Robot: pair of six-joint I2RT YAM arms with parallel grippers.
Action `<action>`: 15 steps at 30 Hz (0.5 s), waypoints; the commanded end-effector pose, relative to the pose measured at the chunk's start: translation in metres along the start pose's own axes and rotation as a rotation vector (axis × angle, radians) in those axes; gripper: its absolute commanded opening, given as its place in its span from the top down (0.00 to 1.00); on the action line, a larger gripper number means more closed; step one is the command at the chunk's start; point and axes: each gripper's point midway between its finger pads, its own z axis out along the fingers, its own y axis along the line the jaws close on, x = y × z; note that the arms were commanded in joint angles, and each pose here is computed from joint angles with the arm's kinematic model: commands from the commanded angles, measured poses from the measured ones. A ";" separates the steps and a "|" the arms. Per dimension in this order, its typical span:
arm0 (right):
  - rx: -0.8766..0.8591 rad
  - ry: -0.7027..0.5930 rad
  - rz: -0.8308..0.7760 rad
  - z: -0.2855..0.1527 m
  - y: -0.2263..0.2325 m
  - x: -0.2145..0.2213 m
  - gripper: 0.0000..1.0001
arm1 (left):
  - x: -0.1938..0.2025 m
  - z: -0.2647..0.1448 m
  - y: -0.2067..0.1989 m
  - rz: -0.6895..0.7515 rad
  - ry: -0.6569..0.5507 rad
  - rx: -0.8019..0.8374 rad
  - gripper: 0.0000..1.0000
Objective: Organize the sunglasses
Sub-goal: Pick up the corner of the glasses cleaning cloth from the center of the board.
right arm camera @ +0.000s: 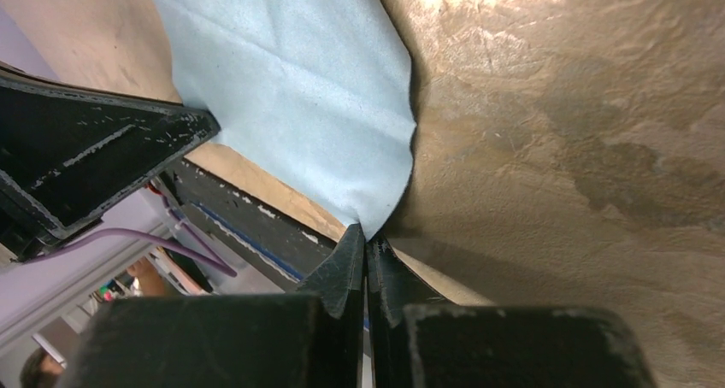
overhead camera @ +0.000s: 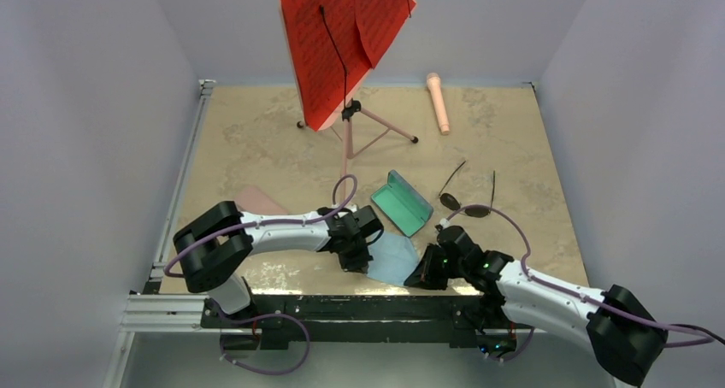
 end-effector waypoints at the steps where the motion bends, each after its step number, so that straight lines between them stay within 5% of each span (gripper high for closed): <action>1: -0.080 0.054 -0.044 -0.008 0.026 0.006 1.00 | -0.006 -0.021 -0.005 0.032 -0.038 0.014 1.00; 15: -0.345 0.246 -0.065 -0.085 0.105 0.043 1.00 | 0.011 -0.125 0.000 0.107 0.008 0.154 1.00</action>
